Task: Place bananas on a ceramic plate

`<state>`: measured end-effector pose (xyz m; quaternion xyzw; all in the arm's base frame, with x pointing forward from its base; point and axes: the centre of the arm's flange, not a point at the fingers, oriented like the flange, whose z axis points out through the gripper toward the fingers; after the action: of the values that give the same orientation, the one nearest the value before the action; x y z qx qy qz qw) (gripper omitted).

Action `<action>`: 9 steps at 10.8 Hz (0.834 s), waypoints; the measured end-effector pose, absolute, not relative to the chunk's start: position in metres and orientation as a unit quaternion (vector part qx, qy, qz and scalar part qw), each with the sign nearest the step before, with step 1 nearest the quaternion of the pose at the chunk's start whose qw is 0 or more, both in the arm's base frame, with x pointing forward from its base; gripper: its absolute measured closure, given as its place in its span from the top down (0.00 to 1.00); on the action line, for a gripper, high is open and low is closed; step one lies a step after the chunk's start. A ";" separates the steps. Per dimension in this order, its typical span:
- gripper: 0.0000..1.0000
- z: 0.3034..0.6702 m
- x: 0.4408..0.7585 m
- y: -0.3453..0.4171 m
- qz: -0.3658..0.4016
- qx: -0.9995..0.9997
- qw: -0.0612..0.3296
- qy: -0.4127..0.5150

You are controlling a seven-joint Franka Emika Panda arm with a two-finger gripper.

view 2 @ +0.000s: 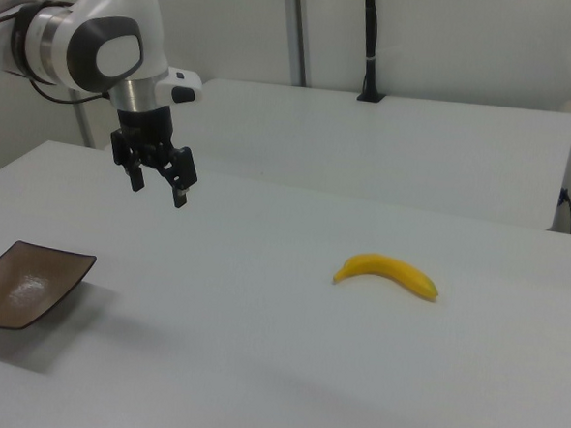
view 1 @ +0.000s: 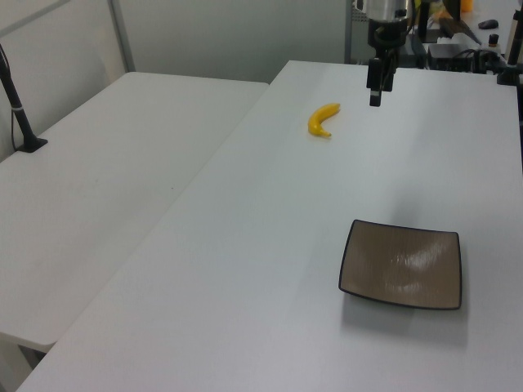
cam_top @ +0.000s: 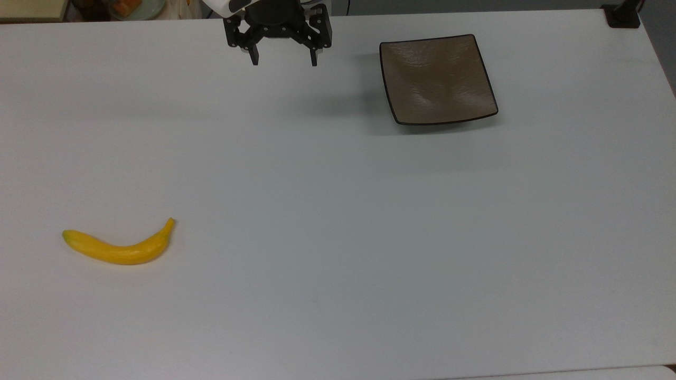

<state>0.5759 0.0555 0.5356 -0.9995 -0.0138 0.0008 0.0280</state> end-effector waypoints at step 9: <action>1.00 0.541 0.574 0.055 -0.004 -0.999 0.028 -0.014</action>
<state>0.5742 0.0552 0.5415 -0.9995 -0.0138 -0.0044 0.0282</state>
